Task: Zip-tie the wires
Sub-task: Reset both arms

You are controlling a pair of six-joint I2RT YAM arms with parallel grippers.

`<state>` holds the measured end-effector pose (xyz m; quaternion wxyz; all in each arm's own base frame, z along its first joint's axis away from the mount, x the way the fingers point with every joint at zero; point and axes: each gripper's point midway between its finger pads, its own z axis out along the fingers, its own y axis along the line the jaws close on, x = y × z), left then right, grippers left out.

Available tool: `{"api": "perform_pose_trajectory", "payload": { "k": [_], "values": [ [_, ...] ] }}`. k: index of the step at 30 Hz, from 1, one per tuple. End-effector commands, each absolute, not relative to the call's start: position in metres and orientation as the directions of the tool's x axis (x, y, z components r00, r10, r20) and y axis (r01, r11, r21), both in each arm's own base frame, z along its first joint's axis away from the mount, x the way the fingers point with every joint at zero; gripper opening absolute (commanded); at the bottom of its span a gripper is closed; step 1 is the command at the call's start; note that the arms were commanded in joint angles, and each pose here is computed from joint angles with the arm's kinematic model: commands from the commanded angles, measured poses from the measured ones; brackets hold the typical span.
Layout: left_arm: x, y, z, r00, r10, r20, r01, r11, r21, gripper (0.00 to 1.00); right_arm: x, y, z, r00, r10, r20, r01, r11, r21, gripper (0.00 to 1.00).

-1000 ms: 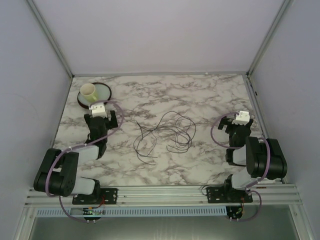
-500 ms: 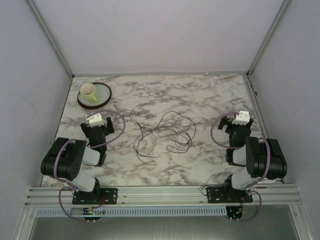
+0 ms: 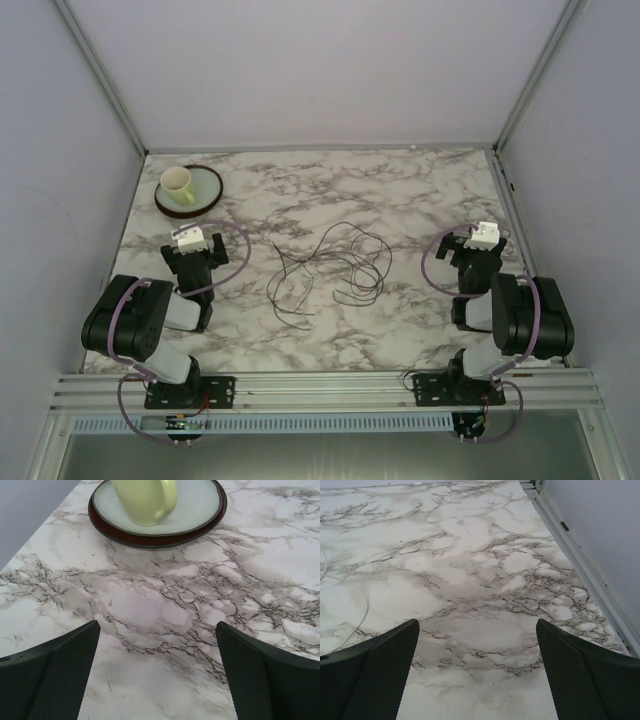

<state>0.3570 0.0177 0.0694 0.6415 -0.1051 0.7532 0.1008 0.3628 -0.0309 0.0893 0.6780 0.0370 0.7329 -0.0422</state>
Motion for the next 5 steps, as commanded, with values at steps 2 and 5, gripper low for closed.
{"api": "perform_pose_trajectory", "payload": {
  "k": [2, 5],
  "values": [
    [0.3665, 0.0172, 0.0891, -0.077, -0.046, -0.996, -0.292, 0.956, -0.022, 1.00, 0.3725, -0.0284, 0.1089, -0.008, -0.010, -1.000, 0.103, 0.995, -0.011, 0.99],
    [0.3661, 0.0171, 0.0893, -0.076, -0.046, -0.996, -0.291, 0.956, -0.022, 1.00, 0.3724, -0.0286, 0.1088, -0.009, -0.010, -1.000, 0.103, 0.995, -0.011, 0.99]
  ]
}}
